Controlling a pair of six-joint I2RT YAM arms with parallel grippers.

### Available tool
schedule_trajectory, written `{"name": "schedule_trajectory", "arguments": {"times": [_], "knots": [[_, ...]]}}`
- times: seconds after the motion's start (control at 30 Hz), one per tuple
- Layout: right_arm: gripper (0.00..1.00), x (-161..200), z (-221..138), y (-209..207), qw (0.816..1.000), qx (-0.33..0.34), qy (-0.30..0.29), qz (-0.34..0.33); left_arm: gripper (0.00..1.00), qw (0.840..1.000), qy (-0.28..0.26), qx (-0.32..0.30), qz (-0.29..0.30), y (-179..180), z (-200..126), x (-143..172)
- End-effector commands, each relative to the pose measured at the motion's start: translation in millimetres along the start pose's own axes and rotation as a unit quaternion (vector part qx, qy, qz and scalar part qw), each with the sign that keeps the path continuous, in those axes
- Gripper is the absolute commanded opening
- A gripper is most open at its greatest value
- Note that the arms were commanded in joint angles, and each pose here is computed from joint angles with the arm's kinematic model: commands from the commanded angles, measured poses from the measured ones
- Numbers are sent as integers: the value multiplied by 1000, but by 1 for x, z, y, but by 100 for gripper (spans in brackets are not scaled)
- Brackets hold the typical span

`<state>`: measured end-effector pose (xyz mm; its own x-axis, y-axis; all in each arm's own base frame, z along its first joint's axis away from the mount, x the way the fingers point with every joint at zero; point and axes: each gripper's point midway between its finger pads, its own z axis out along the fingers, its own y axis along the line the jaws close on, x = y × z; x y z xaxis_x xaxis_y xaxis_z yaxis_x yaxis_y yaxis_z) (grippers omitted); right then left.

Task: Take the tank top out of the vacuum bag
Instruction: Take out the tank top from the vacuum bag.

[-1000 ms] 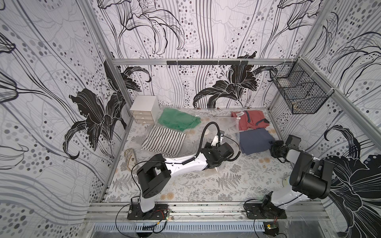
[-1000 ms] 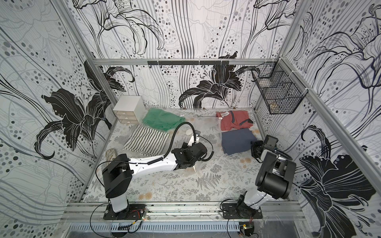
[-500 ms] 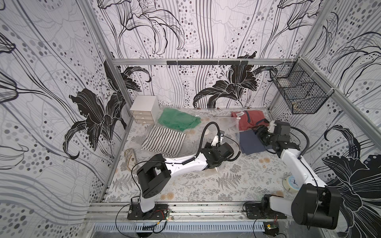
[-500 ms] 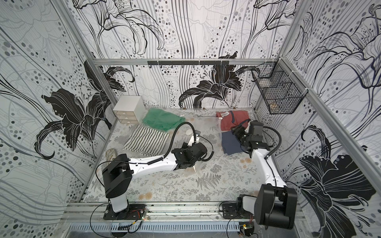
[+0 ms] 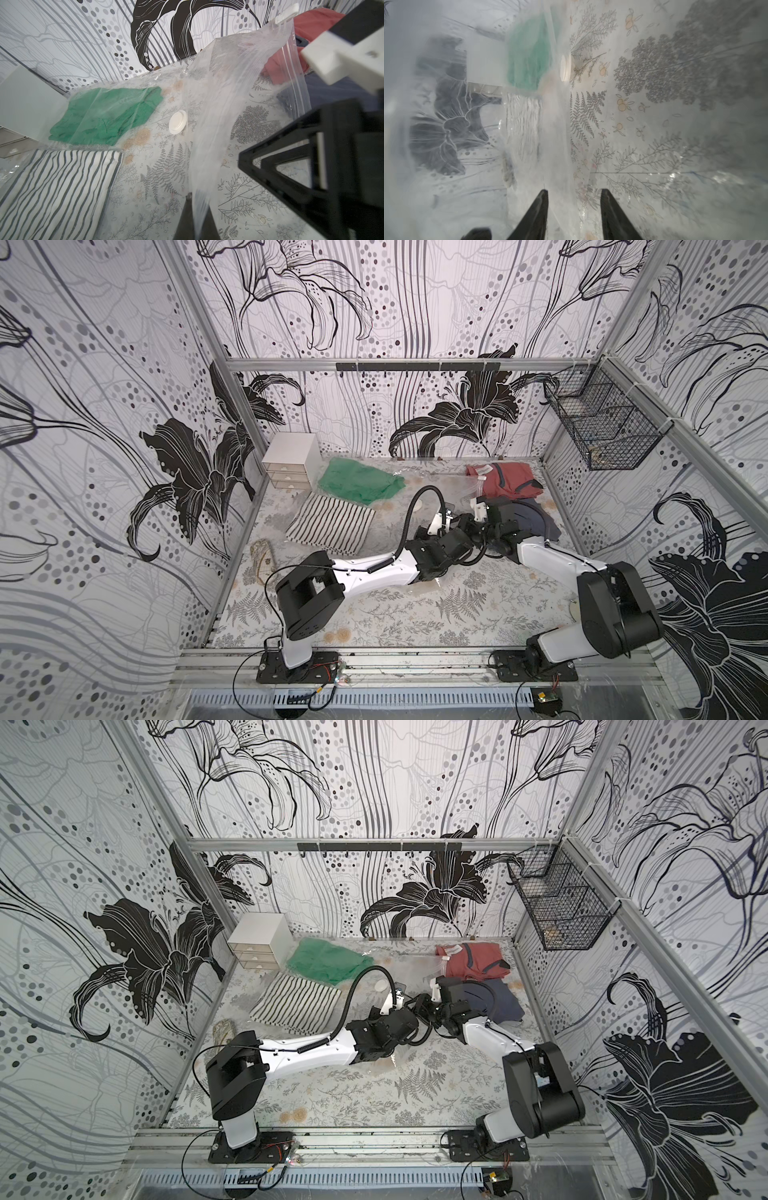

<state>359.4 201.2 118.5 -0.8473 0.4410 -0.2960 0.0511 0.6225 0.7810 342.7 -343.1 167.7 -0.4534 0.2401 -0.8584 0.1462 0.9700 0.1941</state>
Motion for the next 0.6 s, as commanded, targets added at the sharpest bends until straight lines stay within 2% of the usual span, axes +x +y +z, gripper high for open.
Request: {"name": "schedule_trajectory", "arguments": {"times": [0.0, 0.13, 0.37, 0.57], "knots": [[44, -22, 11, 28, 998, -57, -35, -5, 0, 999, -34, 8, -24, -1, -12, -21], [44, -31, 29, 21, 994, -89, -64, 26, 0, 999, -43, 12, -23, -5, -16, -25], [41, -37, 63, 8, 983, -142, -79, 83, 0, 998, -66, 15, -19, -8, -26, -32], [40, -26, 86, 15, 982, -152, -75, 82, 0, 997, -79, 14, -17, -10, -32, -36]]}}
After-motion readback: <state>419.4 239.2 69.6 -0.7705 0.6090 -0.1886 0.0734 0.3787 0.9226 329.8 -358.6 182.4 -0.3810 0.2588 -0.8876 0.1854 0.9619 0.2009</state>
